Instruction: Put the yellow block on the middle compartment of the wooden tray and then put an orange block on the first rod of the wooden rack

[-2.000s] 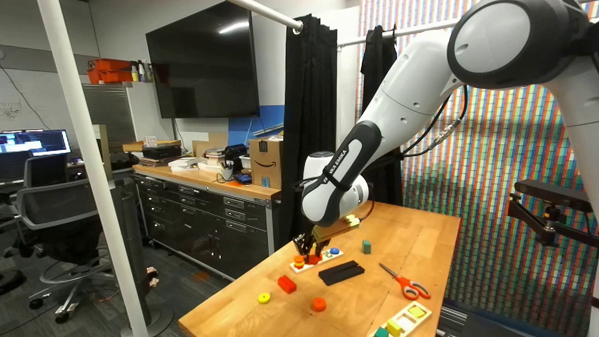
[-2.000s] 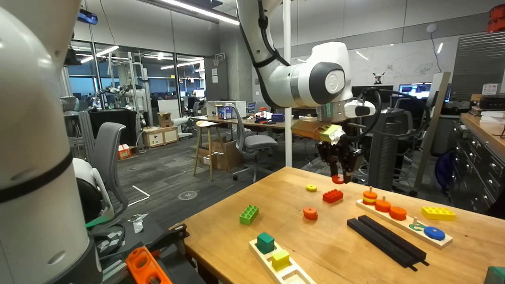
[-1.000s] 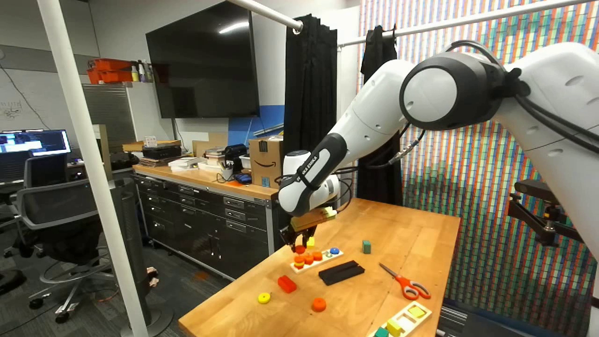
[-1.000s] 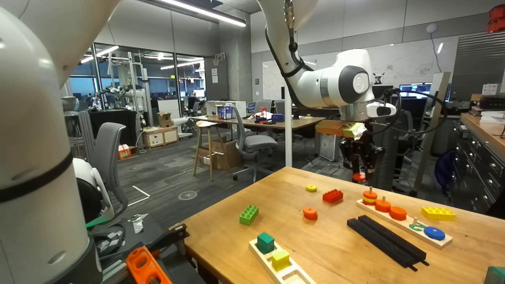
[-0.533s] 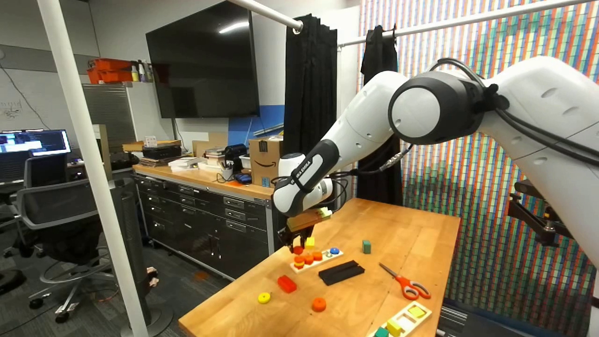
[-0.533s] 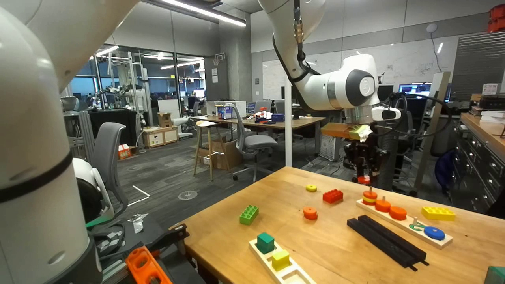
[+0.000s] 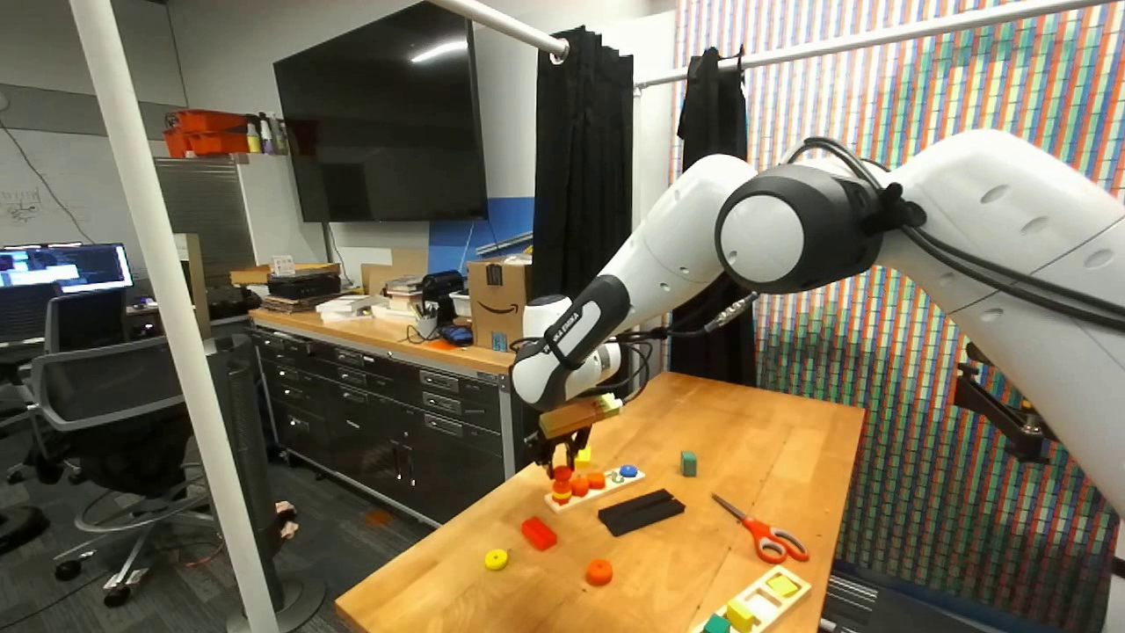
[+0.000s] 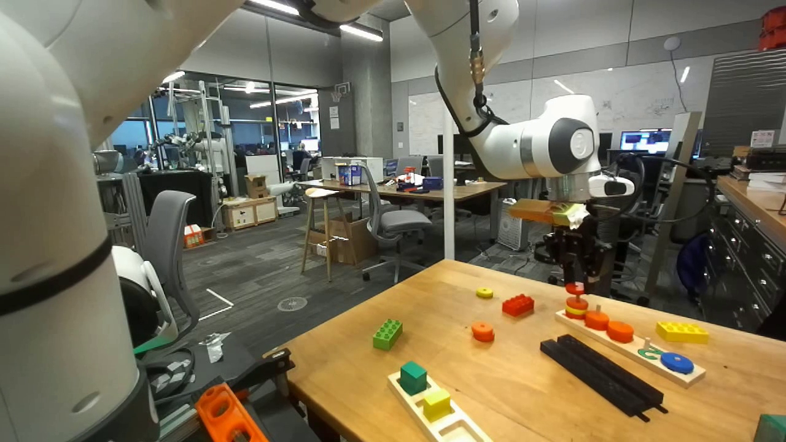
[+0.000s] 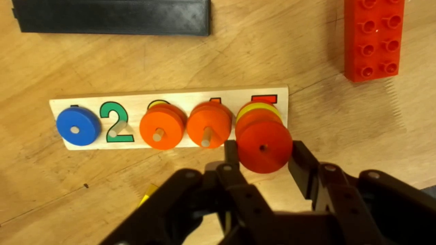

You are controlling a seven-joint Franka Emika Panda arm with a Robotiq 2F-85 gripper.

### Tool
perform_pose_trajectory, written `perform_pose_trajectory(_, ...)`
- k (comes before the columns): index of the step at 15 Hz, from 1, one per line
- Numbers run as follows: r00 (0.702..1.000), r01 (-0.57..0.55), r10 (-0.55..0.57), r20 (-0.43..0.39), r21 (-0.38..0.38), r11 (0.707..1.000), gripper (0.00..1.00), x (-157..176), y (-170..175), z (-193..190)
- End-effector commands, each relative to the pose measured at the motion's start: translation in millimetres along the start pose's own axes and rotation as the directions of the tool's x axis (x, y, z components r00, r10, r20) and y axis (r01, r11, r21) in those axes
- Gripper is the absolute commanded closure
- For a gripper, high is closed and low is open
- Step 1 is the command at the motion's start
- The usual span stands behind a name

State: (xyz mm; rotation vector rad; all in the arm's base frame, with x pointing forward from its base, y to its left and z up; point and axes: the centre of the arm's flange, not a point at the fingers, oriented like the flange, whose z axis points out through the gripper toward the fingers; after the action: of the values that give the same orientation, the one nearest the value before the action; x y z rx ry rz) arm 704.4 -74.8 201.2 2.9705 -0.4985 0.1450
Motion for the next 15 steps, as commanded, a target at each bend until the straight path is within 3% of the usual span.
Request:
perform_pose_trajectory(1, 1.000, -0.013, 0.013, 0.004, 0.006, 1.000, 0.77, 17.8, -2.3, -0.1)
perform_pose_trajectory(11, 1.000, -0.018, 0.018, 0.026, 0.006, 1.000, 0.77, 21.9, -0.9, 7.0)
perform_pose_trajectory(12, 0.999, -0.026, 0.025, 0.031, 0.012, 1.000, 0.38, 22.2, -0.6, 6.4)
perform_pose_trajectory(15, 0.999, -0.031, 0.031, 0.037, 0.016, 0.999, 0.18, 21.6, 0.7, 7.5)
